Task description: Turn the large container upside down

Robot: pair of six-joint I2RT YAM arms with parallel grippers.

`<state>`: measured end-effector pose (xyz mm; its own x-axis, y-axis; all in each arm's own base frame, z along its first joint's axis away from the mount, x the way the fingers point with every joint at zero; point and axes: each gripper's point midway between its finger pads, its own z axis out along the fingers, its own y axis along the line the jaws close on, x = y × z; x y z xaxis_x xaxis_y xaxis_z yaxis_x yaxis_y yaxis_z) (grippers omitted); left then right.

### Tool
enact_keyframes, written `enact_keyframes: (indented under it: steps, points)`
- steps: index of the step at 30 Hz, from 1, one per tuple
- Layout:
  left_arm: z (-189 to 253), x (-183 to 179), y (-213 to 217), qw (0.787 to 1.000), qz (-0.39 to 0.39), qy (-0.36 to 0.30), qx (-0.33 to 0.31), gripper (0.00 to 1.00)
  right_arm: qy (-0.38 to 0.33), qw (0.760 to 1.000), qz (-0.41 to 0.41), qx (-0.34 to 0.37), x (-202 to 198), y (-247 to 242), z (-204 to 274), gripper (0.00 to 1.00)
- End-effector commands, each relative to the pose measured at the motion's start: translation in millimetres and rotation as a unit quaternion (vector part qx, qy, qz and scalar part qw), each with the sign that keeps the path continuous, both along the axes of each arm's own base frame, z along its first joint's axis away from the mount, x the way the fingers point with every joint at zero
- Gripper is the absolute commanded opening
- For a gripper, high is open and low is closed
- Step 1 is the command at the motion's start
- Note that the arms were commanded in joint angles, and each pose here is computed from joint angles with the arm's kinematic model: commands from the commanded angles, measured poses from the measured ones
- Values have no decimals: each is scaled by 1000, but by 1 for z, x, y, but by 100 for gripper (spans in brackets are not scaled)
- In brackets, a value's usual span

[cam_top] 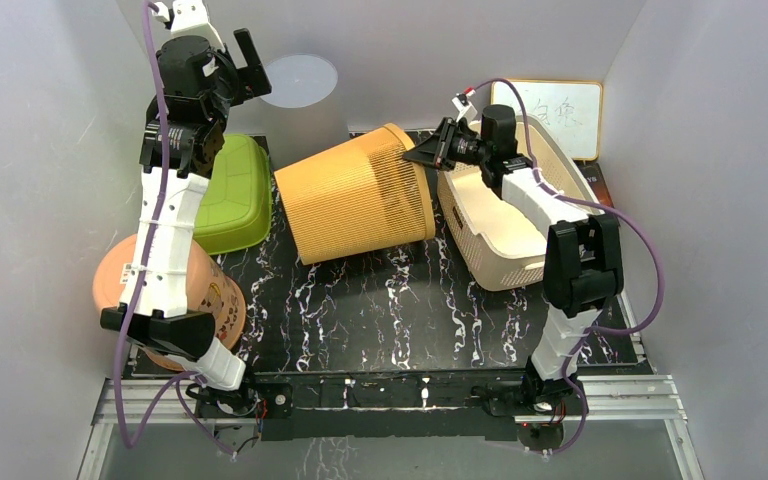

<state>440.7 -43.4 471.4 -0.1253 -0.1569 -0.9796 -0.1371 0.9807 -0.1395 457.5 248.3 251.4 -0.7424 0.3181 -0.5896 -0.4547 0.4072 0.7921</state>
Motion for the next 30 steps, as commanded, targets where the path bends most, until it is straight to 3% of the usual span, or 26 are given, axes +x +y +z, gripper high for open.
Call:
enact_keyframes:
  steps: [1,2,10,15,19,24,30]
  points:
    - [17,-12,3,1000,4,-19,5,98,110,983,-31,-144,-4,-32,-105,6]
    - [17,-12,2,1000,3,-20,5,98,105,984,-27,-140,-3,-30,-102,0]
    - [19,-13,1,1000,1,-23,8,98,47,987,74,-132,-37,40,-57,0]
    - [20,-14,0,1000,1,-23,8,98,47,981,141,-120,-77,90,-35,0]
    - [21,-16,1,1000,2,-24,7,98,64,984,148,-80,-110,118,-17,0]
    - [27,-18,1,999,0,-31,6,98,102,988,101,-53,-134,108,-29,0]
    - [24,-14,-10,1000,-11,-25,8,98,144,984,78,-72,-152,87,-67,0]
